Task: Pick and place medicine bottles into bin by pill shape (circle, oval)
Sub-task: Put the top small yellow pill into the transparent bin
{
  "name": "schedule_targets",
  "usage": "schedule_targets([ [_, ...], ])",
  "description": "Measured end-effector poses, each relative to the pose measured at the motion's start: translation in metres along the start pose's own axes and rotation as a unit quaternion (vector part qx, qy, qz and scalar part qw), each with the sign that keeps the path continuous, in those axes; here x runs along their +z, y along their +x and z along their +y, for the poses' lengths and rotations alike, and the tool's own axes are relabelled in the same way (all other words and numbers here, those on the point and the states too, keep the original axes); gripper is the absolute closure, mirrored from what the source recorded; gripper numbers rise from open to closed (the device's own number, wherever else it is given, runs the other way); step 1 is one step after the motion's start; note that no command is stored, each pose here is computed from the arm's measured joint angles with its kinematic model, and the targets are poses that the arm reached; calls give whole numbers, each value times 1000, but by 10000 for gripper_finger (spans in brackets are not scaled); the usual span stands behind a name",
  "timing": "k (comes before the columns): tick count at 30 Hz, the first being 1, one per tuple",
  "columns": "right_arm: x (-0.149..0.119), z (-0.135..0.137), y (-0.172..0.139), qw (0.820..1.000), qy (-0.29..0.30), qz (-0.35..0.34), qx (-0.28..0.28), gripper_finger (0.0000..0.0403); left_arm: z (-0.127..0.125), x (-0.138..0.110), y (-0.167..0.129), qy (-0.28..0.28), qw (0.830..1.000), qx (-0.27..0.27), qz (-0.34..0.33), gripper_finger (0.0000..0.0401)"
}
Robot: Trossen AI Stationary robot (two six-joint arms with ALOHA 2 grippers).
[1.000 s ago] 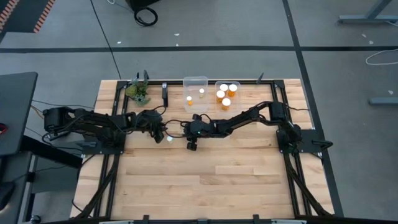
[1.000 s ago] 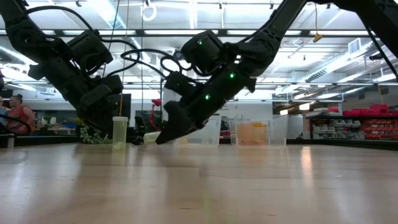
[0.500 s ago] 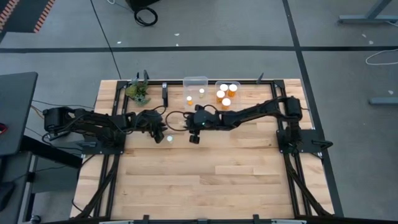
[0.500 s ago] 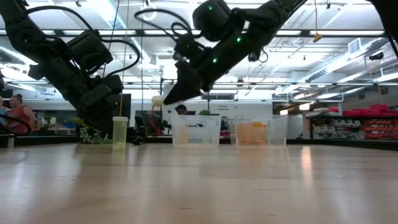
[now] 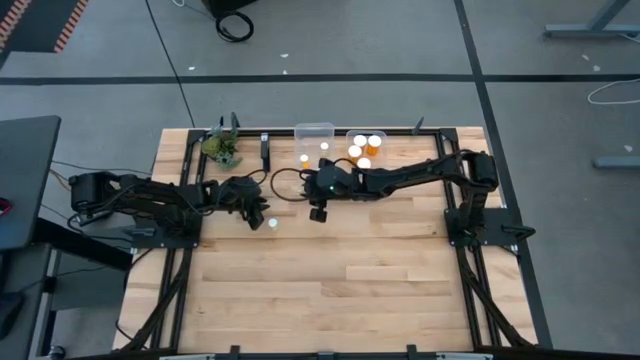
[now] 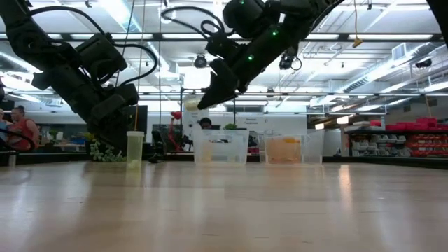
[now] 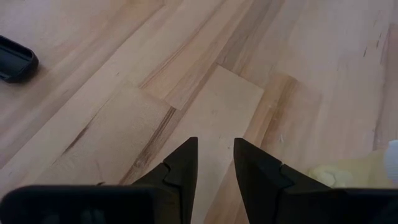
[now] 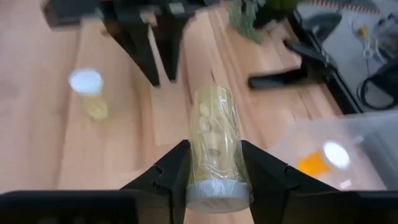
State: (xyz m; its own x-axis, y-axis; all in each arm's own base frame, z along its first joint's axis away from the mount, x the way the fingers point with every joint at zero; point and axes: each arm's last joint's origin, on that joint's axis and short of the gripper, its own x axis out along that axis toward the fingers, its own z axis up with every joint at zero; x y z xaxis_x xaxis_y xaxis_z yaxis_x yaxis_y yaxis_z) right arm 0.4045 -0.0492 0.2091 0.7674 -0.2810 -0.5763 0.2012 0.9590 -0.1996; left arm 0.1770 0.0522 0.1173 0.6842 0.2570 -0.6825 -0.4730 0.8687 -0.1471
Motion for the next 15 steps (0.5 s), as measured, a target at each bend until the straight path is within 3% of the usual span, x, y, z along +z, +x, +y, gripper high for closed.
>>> schedule_targets([
  [15, 29, -53, -14, 996, 19, 79, -22, 265, 0, 0, 0, 1, 1000, -1, -2, 289],
])
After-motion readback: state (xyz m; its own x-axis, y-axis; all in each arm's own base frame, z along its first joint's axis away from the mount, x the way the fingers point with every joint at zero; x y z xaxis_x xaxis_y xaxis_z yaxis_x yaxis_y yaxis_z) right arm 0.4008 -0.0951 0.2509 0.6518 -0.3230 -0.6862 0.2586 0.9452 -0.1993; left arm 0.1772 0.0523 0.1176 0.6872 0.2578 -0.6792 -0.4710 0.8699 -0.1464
